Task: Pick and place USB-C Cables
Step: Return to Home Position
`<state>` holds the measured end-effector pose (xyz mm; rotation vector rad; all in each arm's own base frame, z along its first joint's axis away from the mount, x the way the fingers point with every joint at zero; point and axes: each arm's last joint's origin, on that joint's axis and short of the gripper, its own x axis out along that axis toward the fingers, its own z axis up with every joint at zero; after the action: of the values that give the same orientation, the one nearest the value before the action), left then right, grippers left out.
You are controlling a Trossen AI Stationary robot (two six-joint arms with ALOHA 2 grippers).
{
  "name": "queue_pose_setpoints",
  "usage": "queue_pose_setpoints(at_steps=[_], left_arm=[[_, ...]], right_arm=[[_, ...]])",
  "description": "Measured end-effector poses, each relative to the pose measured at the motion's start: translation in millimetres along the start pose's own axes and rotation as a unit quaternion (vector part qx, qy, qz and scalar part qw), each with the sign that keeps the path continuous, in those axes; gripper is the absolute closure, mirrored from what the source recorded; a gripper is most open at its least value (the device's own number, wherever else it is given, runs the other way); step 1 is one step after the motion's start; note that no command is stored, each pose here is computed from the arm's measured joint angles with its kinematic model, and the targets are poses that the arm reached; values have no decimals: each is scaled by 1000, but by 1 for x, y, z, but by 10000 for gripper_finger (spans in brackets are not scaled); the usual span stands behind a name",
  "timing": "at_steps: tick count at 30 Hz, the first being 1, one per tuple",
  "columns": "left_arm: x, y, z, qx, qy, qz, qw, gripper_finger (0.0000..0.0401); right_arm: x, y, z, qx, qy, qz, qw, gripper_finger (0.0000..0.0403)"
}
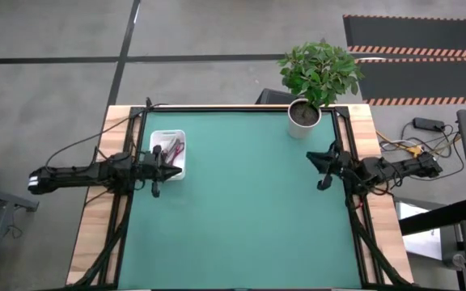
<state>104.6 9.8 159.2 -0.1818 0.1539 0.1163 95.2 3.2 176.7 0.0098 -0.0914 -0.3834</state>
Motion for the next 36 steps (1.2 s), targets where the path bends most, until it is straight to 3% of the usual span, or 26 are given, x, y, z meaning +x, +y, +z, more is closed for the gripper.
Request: queue_pose_setpoints(at_steps=[36], left_arm=[[7, 1, -6, 1, 40, 7, 999, 401]], right_arm=[[0, 0, -1, 8, 4, -6, 1000, 376]])
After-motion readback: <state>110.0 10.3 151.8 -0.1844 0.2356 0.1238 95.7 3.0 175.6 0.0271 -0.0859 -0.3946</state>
